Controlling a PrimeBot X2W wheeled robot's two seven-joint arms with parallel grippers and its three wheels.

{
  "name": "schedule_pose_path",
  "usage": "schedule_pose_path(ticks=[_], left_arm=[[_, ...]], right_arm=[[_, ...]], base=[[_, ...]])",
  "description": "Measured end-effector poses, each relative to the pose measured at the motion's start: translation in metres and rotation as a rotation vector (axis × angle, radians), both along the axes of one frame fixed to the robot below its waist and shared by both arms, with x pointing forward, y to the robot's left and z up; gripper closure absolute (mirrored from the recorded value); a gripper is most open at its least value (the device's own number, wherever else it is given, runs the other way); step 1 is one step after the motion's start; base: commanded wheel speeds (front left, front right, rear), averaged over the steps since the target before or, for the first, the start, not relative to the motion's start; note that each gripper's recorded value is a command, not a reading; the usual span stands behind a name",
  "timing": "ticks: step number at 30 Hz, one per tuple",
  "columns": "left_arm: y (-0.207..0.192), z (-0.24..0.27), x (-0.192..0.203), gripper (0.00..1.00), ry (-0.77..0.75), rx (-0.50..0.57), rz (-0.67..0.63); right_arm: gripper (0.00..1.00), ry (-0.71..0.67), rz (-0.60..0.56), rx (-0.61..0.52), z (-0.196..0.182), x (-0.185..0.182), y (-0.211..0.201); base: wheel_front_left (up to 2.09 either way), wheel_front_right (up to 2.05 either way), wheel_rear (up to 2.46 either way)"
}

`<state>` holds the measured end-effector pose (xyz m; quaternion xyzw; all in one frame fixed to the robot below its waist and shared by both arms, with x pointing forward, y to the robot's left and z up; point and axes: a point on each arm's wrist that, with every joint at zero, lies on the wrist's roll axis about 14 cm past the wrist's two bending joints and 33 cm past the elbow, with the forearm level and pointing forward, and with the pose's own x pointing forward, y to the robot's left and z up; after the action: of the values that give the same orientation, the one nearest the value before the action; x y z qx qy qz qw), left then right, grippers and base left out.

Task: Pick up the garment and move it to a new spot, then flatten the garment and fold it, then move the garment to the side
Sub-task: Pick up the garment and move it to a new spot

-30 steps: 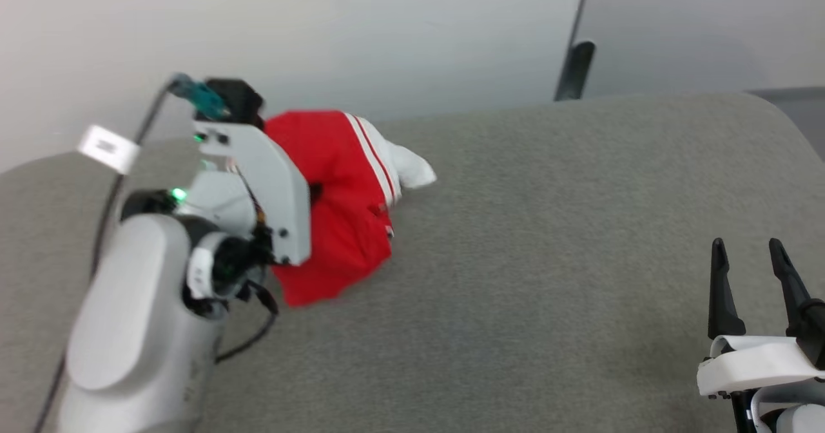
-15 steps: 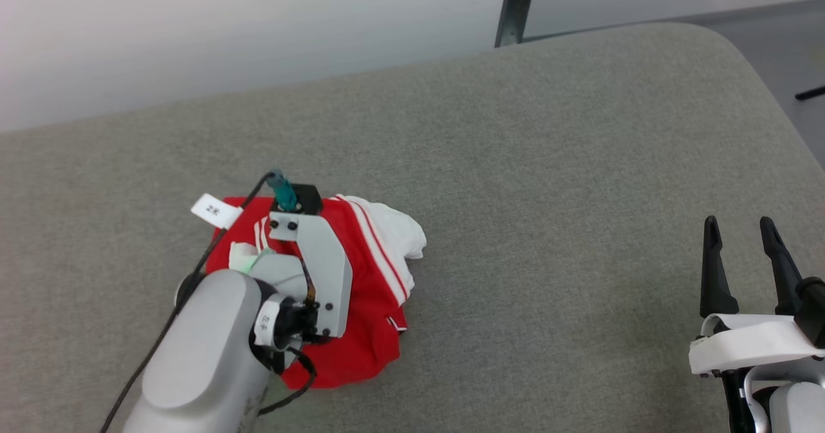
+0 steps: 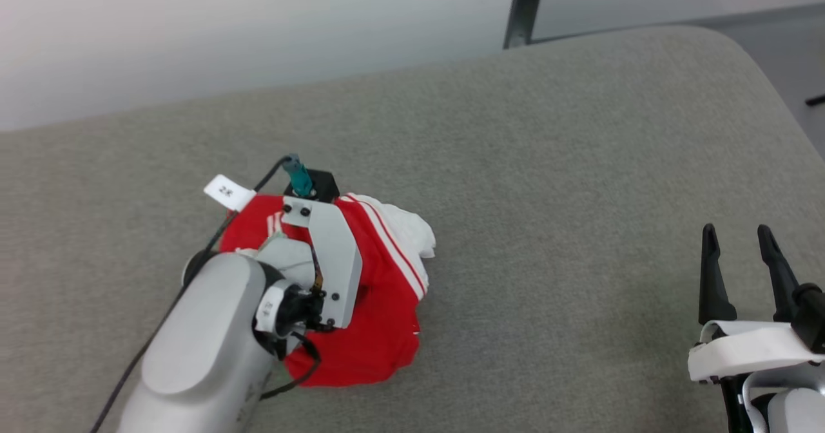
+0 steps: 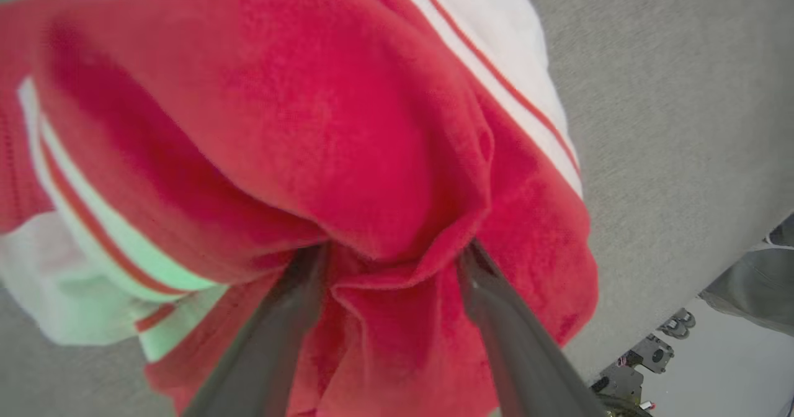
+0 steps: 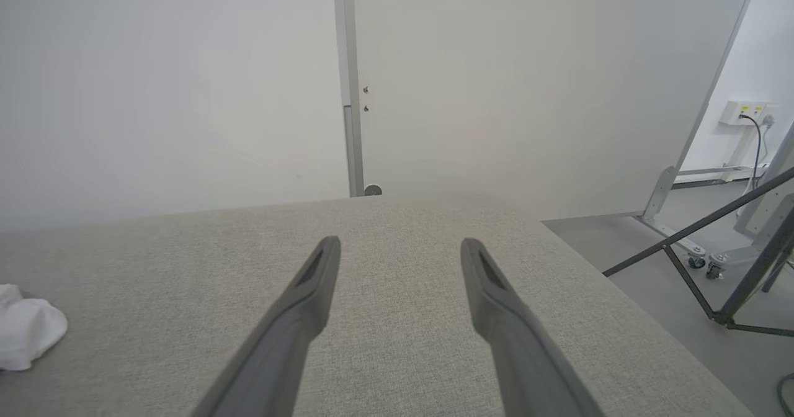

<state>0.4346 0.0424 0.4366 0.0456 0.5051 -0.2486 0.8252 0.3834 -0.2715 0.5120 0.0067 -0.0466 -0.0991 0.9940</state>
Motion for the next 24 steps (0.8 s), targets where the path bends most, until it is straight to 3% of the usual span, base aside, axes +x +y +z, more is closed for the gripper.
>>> schedule_pose_path(ticks=[7, 11, 14, 24], left_arm=[[0.023, 0.047, 0.001, 0.0, -0.187, -0.054, 0.02], [0.034, 0.079, -0.003, 0.0, -0.35, -0.141, 0.032], [0.049, 0.099, -0.009, 0.0, -0.457, -0.224, 0.083], [0.13, 0.146, -0.034, 0.0, -0.883, -0.357, 0.319]], right_arm=[[0.0, -0.016, 0.055, -0.008, 0.006, -0.001, 0.019], [0.0, -0.034, 0.094, -0.009, 0.011, -0.002, 0.032], [0.0, -0.047, 0.129, -0.013, 0.016, -0.002, 0.044], [0.0, -0.088, 0.226, -0.025, 0.029, 0.0, 0.078]], base=[[0.0, 0.0, 0.0], [0.0, 0.0, 0.0], [0.0, 0.0, 0.0], [0.0, 0.0, 0.0]])
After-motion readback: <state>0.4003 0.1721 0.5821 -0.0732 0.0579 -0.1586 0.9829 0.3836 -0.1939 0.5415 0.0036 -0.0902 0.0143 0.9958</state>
